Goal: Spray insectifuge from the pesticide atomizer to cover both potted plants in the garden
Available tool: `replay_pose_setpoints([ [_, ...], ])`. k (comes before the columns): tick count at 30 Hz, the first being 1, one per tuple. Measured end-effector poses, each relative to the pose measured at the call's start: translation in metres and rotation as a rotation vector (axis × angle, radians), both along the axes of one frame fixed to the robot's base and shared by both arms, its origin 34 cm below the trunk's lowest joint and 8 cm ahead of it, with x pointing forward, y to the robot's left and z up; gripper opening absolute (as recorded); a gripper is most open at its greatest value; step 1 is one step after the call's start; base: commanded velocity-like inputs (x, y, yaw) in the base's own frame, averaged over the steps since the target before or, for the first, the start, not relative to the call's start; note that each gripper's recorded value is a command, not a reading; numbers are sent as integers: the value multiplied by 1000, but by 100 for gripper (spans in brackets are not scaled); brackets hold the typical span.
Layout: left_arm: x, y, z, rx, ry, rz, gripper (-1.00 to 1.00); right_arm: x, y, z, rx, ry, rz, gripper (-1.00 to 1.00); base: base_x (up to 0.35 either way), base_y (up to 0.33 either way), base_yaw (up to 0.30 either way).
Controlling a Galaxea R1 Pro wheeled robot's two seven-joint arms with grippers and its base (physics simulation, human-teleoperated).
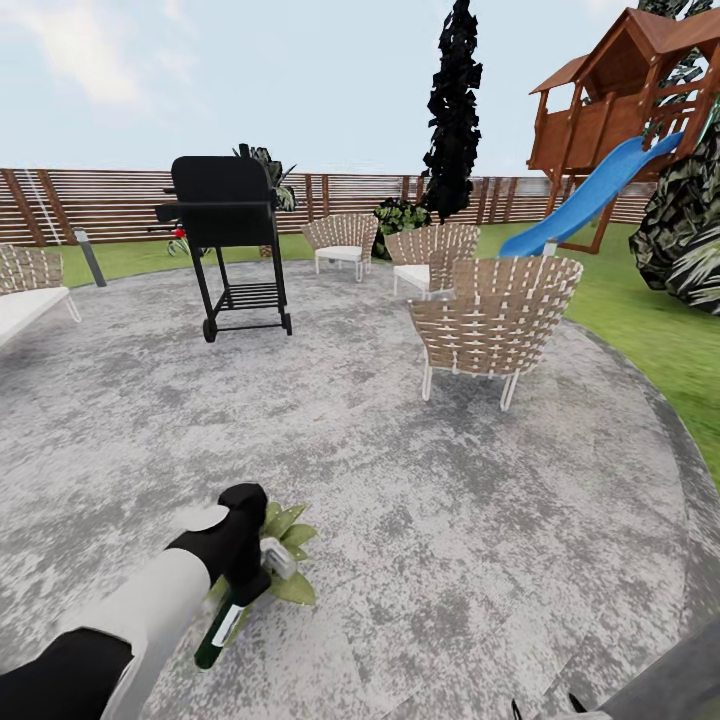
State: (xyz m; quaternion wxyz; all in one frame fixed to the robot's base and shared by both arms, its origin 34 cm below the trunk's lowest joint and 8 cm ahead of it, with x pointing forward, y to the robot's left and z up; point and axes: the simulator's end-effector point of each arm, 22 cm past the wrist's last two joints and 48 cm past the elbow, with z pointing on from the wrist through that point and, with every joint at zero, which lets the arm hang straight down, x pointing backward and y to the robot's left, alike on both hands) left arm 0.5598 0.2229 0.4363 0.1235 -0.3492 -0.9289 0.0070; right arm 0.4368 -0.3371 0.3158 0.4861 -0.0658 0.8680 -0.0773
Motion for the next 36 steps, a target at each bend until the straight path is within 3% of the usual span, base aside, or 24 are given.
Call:
replay_pose_setpoints([
  [7, -16, 27, -11, 32, 34, 26, -100, 0, 1, 0, 1, -1, 0, 100, 0, 0, 0],
  [11, -13, 22, -10, 3, 24, 58, -100, 0, 2, 0, 2, -1, 0, 100, 0, 0, 10],
  [14, -1, 29, -11, 32, -31, 69, -100, 1, 2, 0, 3, -1, 0, 100, 0, 0, 245],
  [30, -2, 34, -13, 44, -33, 71, -100, 0, 2, 0, 2, -2, -2, 100, -55, -79, 20],
  [32, -10, 37, -20, 33, -22, 106, -100, 0, 2, 0, 2, -1, -2, 100, -1, -1, 0],
  [36, 1, 49, -24, 56, -88, 174, -100, 0, 2, 0, 2, -1, -1, 100, 0, 0, 0],
])
